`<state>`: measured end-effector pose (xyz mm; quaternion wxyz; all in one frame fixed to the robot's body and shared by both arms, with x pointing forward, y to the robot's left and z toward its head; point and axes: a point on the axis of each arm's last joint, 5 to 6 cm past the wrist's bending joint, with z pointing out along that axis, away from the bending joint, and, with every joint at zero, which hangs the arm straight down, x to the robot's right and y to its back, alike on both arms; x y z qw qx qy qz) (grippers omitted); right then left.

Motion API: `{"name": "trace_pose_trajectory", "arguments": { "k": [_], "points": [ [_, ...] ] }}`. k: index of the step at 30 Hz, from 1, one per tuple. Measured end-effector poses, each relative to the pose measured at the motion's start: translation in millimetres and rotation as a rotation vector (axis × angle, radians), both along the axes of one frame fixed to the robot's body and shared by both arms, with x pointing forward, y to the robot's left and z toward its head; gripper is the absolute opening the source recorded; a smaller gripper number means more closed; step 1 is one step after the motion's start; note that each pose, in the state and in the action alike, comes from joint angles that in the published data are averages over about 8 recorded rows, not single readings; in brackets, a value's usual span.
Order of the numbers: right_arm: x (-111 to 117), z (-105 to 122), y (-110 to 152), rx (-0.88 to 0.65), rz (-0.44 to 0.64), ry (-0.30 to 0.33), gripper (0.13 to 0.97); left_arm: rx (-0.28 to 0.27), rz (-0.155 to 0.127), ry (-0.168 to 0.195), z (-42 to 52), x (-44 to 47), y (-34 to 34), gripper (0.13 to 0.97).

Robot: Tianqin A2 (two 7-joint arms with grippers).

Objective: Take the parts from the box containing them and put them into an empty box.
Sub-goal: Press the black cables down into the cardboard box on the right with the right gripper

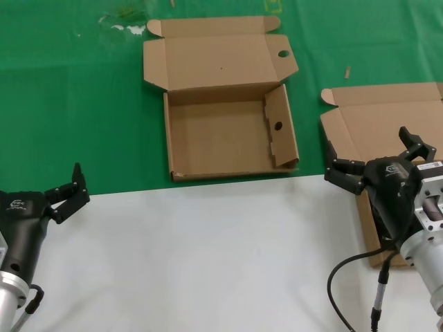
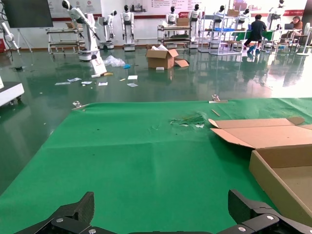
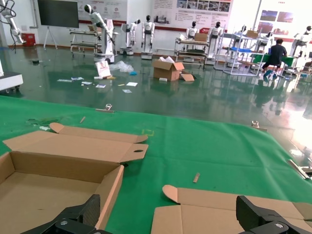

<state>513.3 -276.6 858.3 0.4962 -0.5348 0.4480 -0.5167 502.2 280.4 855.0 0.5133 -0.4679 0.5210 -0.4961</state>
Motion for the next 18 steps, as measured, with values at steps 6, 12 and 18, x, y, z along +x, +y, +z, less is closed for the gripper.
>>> {"name": "trace_pose_trajectory", "arguments": {
  "k": [6,12,18],
  "points": [
    [0.0,0.0,0.0,0.0,0.0,0.0,0.966,0.0,0.0,0.0,0.0,0.0,0.0,0.966],
    [0.0,0.0,0.0,0.0,0.0,0.0,0.966,0.0,0.0,0.0,0.0,0.0,0.0,0.966],
    [0.0,0.0,0.0,0.0,0.0,0.0,0.966,0.0,0.0,0.0,0.0,0.0,0.0,0.966]
  ]
}}
